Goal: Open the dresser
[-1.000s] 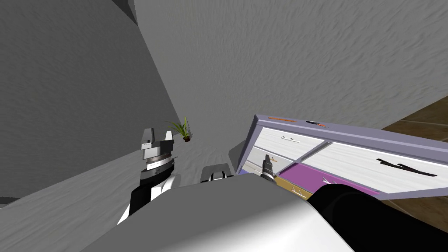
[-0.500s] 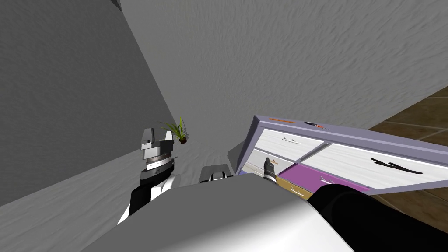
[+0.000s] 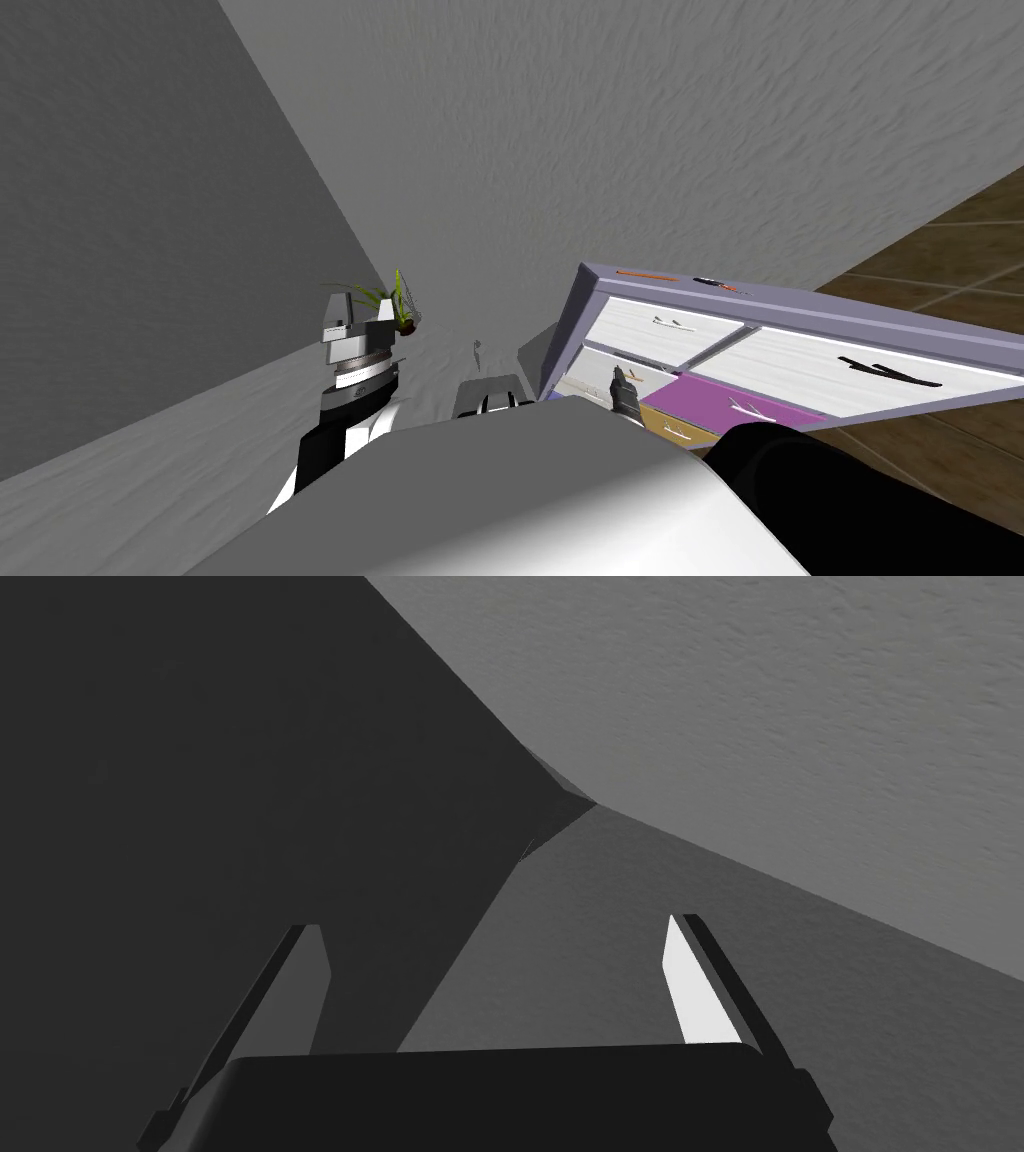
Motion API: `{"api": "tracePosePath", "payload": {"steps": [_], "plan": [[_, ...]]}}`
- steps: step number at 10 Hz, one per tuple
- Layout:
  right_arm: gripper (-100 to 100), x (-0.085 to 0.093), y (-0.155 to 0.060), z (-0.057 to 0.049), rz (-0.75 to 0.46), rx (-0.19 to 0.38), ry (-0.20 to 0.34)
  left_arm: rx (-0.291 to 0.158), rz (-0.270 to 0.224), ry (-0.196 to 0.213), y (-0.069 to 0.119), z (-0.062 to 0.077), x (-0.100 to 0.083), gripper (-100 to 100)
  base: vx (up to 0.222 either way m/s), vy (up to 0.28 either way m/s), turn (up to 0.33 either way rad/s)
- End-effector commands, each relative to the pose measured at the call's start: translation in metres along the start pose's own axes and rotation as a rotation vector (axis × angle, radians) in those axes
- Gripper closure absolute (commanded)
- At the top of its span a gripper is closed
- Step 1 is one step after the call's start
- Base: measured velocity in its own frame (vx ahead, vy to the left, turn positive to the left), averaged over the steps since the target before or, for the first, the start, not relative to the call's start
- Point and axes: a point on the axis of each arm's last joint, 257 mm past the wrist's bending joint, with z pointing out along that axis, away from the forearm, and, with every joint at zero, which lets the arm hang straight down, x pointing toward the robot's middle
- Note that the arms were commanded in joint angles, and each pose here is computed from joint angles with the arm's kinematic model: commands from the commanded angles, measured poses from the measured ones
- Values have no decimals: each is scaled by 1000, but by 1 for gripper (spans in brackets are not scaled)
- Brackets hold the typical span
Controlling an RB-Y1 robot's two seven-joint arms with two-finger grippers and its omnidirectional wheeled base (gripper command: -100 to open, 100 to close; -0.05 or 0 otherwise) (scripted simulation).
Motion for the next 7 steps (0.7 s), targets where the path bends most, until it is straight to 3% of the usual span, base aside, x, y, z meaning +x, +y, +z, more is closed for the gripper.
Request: {"api": "tracePosePath", "payload": {"steps": [1, 2, 3, 4, 5, 6, 7], "plan": [[100, 12, 4, -12, 7, 3, -29, 0, 0, 0, 0, 0, 0, 0, 84, 40, -126], [100, 18, 3, -22, -14, 13, -61, 0, 0, 0, 0, 0, 0, 0, 94, 41, -219], [100, 18, 3, -22, 11, 12, -61, 0, 0, 0, 0, 0, 0, 0, 76, 41, -117], [100, 23, 2, -31, -10, 21, -97, 0, 0, 0, 0, 0, 0, 0, 84, 56, -174], [100, 23, 2, -31, 18, 19, -97, 0, 0, 0, 0, 0, 0, 0, 72, 54, -154], [100, 28, 1, -41, 2, 26, -135, 0, 0, 0, 0, 0, 0, 0, 86, 62, -218], [100, 28, 1, -41, 32, 24, -135, 0, 0, 0, 0, 0, 0, 0, 73, 50, -129]]}}
